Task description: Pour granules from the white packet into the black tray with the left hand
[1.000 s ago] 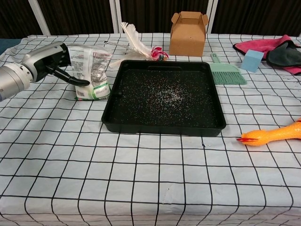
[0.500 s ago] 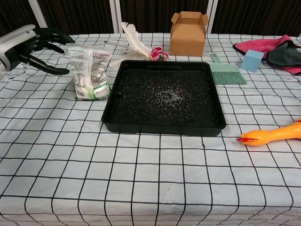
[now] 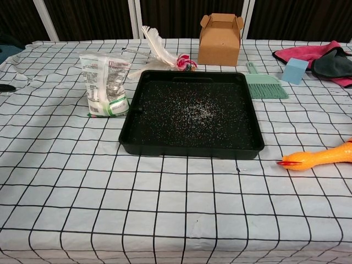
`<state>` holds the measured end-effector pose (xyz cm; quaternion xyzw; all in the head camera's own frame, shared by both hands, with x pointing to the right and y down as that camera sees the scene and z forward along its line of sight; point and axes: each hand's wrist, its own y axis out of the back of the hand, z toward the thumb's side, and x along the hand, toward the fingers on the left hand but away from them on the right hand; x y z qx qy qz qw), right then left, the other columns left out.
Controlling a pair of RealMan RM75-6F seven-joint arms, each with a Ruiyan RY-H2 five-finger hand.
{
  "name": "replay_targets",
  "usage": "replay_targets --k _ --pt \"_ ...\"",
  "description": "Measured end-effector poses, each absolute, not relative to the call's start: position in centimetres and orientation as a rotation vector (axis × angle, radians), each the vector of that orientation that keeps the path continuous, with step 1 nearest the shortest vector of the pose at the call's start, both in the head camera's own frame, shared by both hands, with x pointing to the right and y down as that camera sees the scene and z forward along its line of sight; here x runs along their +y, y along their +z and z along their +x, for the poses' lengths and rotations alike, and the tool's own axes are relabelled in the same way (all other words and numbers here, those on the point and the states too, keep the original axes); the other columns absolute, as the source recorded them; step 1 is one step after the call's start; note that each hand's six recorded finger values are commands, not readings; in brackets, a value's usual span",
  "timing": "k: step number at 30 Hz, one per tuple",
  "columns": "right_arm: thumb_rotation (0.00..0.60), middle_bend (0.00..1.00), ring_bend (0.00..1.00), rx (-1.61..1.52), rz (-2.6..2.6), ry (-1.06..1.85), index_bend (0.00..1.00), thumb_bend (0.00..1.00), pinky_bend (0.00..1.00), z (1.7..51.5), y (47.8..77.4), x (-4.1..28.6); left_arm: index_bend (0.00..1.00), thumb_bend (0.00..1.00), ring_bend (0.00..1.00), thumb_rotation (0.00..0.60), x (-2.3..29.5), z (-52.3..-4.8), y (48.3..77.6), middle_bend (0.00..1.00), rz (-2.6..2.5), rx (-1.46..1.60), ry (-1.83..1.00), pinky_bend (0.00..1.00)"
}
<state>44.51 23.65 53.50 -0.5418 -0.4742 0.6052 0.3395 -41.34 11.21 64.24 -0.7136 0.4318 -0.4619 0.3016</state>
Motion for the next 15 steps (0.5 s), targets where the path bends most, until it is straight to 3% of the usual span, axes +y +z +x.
replay_targets --k 9,15 --pt "0.600 0.08 0.17 -1.229 -1.405 1.568 0.17 0.24 0.17 44.3 53.3 23.7 0.21 0.13 0.04 0.600 15.7 -46.6 56.9 0.15 -1.782 1.018 -1.513 0.14" --pt "0.600 0.08 0.17 -1.227 -1.405 1.564 0.17 0.24 0.17 44.3 53.3 23.7 0.23 0.13 0.04 0.600 17.8 -47.5 55.4 0.15 -1.750 1.027 -1.536 0.13"
